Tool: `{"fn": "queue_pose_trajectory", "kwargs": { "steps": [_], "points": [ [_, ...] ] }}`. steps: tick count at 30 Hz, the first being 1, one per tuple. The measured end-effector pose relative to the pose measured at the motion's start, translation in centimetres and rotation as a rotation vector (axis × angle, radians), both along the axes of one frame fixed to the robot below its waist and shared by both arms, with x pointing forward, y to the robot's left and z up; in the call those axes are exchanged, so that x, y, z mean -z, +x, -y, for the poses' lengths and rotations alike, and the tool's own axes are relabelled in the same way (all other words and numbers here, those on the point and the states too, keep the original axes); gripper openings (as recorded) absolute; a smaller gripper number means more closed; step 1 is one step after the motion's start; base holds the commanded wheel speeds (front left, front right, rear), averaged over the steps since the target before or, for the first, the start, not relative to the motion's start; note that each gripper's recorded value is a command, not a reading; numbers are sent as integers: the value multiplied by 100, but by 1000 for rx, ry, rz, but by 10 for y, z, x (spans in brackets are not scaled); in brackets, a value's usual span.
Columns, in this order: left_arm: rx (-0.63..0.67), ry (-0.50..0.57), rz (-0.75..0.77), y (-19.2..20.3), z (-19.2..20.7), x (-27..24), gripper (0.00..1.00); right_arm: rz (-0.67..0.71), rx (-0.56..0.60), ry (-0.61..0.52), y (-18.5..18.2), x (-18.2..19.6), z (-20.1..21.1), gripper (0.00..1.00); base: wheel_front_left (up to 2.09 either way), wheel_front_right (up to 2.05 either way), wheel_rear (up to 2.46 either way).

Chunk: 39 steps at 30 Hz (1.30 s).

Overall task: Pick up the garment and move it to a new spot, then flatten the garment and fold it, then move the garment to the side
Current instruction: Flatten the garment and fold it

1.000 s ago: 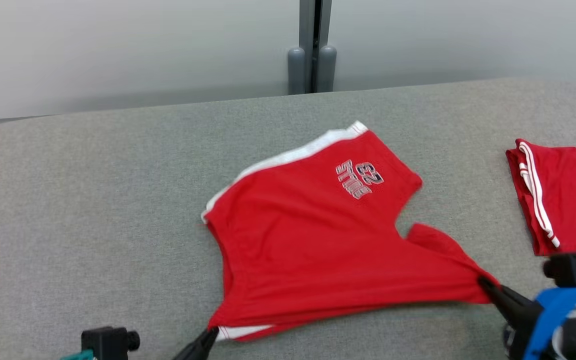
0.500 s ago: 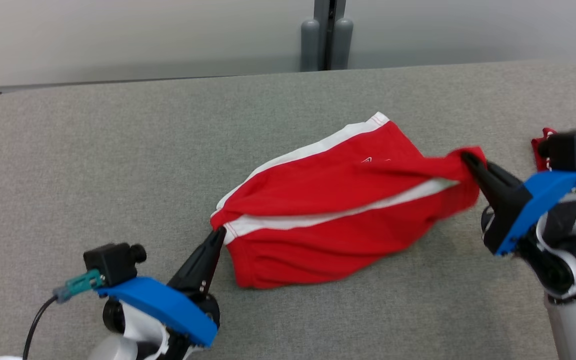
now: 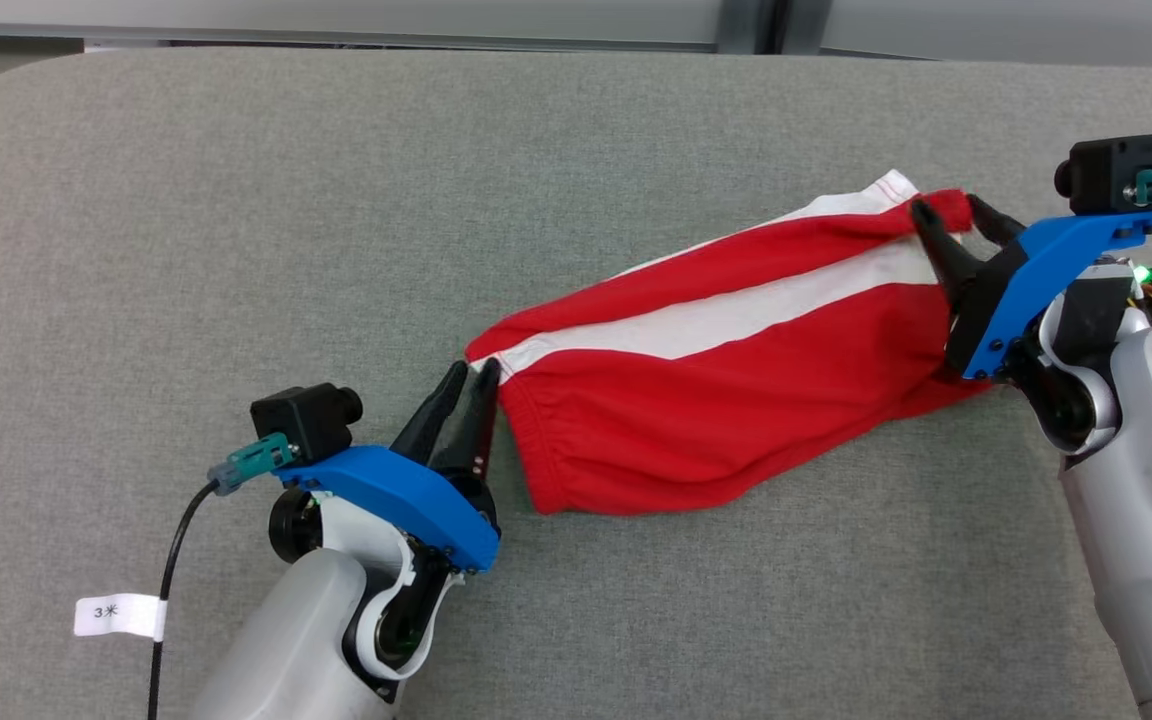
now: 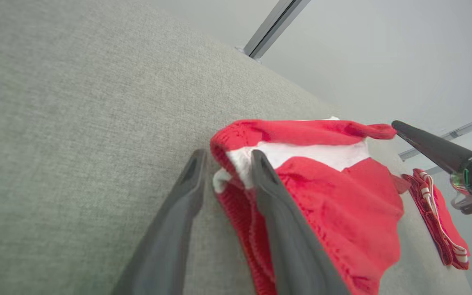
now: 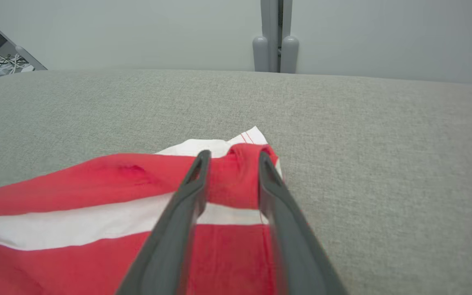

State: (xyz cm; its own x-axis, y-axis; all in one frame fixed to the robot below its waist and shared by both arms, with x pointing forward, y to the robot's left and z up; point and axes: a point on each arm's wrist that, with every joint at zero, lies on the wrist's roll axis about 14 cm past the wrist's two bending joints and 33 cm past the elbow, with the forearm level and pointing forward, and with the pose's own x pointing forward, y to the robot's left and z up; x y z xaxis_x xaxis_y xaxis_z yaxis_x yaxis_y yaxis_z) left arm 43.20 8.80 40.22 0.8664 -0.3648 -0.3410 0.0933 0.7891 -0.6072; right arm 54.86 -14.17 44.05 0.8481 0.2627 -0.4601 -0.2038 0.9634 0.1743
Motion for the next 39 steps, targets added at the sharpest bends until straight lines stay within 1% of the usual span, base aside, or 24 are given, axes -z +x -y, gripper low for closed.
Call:
{"fn": "queue_pose_trajectory", "kwargs": {
  "steps": [2, 4, 7, 9, 11, 12, 13, 14, 18, 21, 24, 29, 30, 33, 34, 35, 36, 39],
  "points": [
    [-6, -7, -5, -3, 1, 5, 100, -12, -18, 2, 2, 9, -9, 100, 0, 0, 0],
    [-7, -7, 2, -4, 0, 5, 100, -15, -21, 5, 0, 9, -10, 100, 0, 0, 0],
    [-4, 9, 74, -4, -1, -7, 100, 5, -13, 2, -1, -1, -1, 100, 0, 0, 0],
    [-16, 63, 172, -2, -12, -19, 100, 27, 2, -7, -2, -9, 9, 100, 0, 0, 0],
    [-30, 91, 212, -4, -20, -23, 100, 38, 16, -14, -6, -14, 19, 100, 0, 0, 0],
    [-43, 141, 233, -7, -29, -23, 100, 34, 32, -23, -11, -11, 30, 100, 0, 0, 0],
    [-43, 141, 233, -7, -29, -23, 100, 34, 32, -23, -11, -11, 30, 100, 0, 0, 0],
    [-73, 199, 260, -4, -43, -27, 100, 28, 48, -25, -12, -6, 37, 100, 0, 0, 0],
    [-130, 302, 385, 10, -66, -56, 100, 1, 67, -14, -10, 10, 40, 100, 0, 0, 0],
    [-156, 365, 386, 4, -78, -50, 100, -26, 79, 10, -6, 25, 36, 100, 0, 0, 0],
    [-189, 389, 381, 0, -88, -48, 100, -72, 74, 20, -5, 42, 27, 100, 0, 0, 0],
    [-223, 413, 365, -7, -102, -43, 100, -106, 64, -8, 0, 59, 22, 100, 0, 0, 0],
    [-236, 421, 360, -9, -106, -42, 100, -138, 55, -41, -2, 70, 22, 100, 0, 0, 0],
    [-243, 425, 349, -13, -108, -39, 100, -162, 35, -69, -2, 75, 18, 100, 0, 0, 0],
    [-250, 430, 348, -14, -110, -39, 100, -175, 10, -83, -4, 77, 10, 95, 0, 0, 0],
    [-251, 429, 350, -14, -110, -39, 100, -176, -5, -90, -6, 76, 7, 35, 0, 0, 0],
    [-250, 425, 350, -14, -109, -40, 100, -174, -21, -99, -7, 75, 3, 0, 0, 0, 0],
    [-252, 421, 346, -19, -108, -39, 100, -152, -36, -85, -13, 68, -3, 0, 0, 0, 0]
  ]
}}
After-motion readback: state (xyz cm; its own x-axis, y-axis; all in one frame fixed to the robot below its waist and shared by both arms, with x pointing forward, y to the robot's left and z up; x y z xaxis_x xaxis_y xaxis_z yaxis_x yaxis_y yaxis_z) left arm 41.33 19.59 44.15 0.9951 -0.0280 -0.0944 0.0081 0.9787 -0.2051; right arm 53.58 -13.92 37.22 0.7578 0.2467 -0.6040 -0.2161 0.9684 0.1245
